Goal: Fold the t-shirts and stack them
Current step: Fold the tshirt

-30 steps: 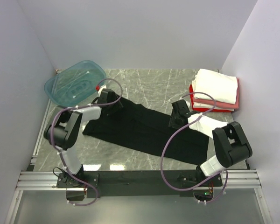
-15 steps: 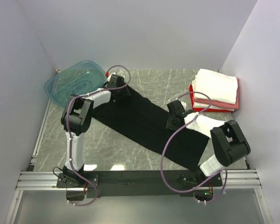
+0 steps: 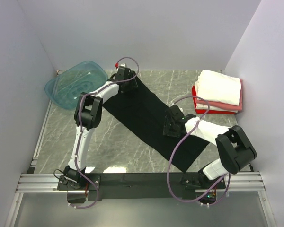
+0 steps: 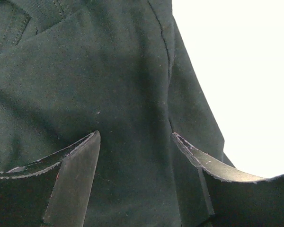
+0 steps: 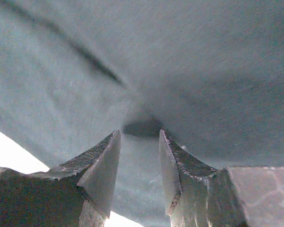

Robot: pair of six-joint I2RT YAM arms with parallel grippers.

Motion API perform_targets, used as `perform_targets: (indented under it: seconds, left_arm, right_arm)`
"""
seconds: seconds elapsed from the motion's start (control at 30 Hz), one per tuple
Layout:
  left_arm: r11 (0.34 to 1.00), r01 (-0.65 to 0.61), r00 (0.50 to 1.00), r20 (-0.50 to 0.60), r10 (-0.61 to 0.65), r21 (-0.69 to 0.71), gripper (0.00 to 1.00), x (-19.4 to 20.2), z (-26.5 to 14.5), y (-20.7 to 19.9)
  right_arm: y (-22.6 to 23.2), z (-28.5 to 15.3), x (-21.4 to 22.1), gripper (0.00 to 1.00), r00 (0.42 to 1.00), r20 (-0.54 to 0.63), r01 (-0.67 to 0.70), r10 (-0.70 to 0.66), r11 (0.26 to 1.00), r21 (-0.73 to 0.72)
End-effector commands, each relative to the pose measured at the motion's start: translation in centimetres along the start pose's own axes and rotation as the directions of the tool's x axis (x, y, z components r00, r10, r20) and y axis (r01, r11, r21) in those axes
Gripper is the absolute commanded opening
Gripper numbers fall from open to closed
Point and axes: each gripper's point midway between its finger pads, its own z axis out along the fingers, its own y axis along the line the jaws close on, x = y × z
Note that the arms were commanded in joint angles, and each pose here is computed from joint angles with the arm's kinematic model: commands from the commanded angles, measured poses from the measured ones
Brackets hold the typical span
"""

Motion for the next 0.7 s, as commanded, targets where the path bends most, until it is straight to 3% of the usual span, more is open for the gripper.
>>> perform_targets:
  seconds: [0.0, 0.2, 0.3, 0.53, 0.67]
  left_arm:
    - [0.997, -0.064, 0.996, -0.06, 0.067, 0.053, 0.68, 1.6, 1.6, -0.8]
    - [0.986, -0.09, 0.995, -0.026, 0.095, 0.137, 0.7, 0.4, 2.1, -2.8]
    - [0.982, -0.1, 0.995, -0.004, 0.102, 0.158, 0.71, 0.0, 1.3, -4.0]
    - [0.97, -0.131, 0.981, 0.17, 0.097, 0.205, 0.72, -6.9, -7.7, -8.2]
    - [0.98, -0.11, 0.988, 0.126, 0.09, 0.165, 0.73, -6.0, -9.9, -7.0]
  right_arm:
    - [2.9, -0.1, -0.2, 0.46, 1.0, -0.008, 0.003, -0.004, 0.996, -0.09]
    - [5.9, -0.6, 0.7, 0.46, 0.998, -0.038, 0.035, -0.042, 0.983, -0.179]
    - [5.6, -1.2, 0.3, 0.46, 0.999, -0.004, 0.041, -0.042, 0.989, -0.142]
    - [4.4, -5.2, -2.3, 0.47, 0.991, 0.13, 0.036, -0.021, 0.993, -0.111]
    - [1.3, -4.7, -2.5, 0.49, 0.99, 0.142, 0.019, -0.022, 0.999, 0.027]
